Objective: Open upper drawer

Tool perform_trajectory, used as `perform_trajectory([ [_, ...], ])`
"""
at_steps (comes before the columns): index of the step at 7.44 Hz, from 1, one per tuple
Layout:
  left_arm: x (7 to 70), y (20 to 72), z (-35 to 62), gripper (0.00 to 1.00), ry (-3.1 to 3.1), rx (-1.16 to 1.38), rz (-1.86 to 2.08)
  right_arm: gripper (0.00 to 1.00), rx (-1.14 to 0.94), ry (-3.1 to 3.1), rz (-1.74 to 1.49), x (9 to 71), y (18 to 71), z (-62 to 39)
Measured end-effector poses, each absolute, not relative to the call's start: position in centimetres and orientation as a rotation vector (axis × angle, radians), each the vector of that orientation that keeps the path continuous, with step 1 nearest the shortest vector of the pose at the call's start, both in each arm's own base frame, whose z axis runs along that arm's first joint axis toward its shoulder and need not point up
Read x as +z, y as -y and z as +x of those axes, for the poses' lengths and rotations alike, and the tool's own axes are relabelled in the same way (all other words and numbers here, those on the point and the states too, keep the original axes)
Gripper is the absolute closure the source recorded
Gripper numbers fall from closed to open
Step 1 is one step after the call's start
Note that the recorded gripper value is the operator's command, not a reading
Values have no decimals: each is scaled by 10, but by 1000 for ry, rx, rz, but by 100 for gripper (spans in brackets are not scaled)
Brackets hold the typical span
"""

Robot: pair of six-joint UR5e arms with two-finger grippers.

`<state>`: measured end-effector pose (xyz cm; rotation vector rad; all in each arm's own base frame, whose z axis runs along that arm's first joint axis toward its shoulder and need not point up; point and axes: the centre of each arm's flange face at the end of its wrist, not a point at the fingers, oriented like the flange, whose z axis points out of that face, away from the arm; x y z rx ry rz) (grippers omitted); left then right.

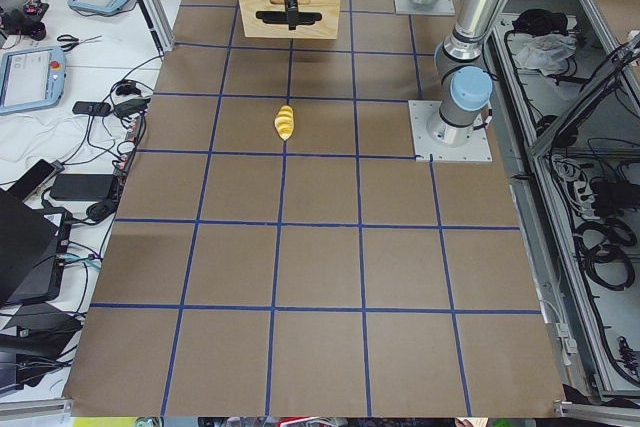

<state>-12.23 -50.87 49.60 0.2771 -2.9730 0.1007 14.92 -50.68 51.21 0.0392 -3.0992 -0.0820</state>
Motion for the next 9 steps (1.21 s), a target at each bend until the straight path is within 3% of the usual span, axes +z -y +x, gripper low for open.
perform_trajectory([
  [4,531,495,-108,0,3108,248,296,0,-82,3099,39,512,507,149],
  [9,532,491,-125,0,2971,229,252,0,-82,3099,39,512,507,149],
])
